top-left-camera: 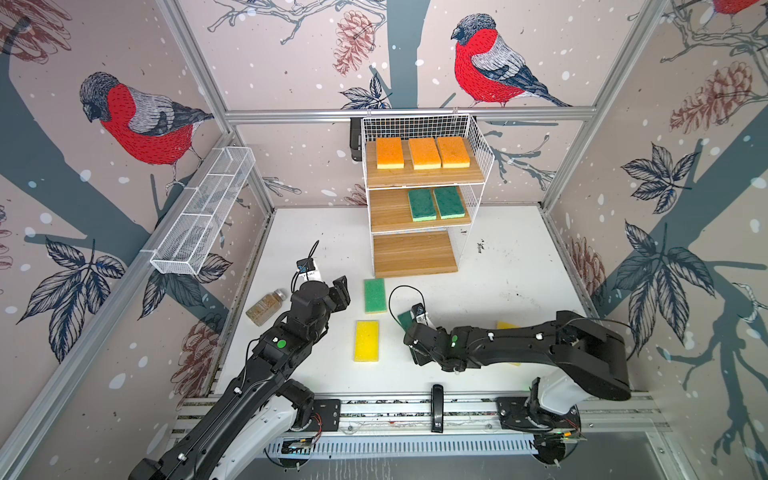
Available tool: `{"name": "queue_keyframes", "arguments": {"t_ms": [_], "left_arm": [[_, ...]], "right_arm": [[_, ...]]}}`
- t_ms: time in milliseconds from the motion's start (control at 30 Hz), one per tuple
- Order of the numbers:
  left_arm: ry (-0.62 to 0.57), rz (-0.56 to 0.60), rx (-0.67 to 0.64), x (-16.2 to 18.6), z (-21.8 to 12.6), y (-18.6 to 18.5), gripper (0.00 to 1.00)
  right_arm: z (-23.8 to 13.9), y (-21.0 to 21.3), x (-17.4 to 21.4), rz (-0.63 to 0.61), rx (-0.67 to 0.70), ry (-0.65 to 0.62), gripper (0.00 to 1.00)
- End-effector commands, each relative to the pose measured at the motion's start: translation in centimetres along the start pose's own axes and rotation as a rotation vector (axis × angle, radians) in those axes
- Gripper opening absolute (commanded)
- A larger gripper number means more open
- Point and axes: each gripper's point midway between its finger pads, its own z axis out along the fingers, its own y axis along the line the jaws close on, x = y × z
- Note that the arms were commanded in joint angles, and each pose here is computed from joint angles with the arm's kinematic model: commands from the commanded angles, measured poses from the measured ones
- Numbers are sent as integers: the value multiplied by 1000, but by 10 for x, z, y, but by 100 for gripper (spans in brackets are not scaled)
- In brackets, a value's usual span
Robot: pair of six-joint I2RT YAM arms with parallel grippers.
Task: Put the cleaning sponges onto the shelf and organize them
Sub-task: 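Close the right gripper on the dark green pad's near end and lift it, then carry the dark green pad with the right gripper to the middle shelf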
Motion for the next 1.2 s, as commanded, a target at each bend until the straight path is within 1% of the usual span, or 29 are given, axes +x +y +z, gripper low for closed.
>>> {"name": "queue_keyframes", "arguments": {"t_ms": [0, 233, 467, 767, 1167], "left_arm": [[-10, -1, -30, -3, -2, 6, 65], [-19, 7, -46, -7, -5, 8, 64], [-33, 10, -46, -13, -9, 7, 64], [-46, 20, -43, -18, -11, 5, 64], [-67, 32, -36, -26, -12, 1, 64]], "right_arm": [[-5, 2, -12, 4, -9, -37, 65], [-21, 1, -36, 47, -29, -102, 63], [-50, -2, -73, 87, -37, -192, 63], [-89, -16, -125, 190, -45, -322, 65], [-120, -22, -186, 201, -22, -460, 66]]}}
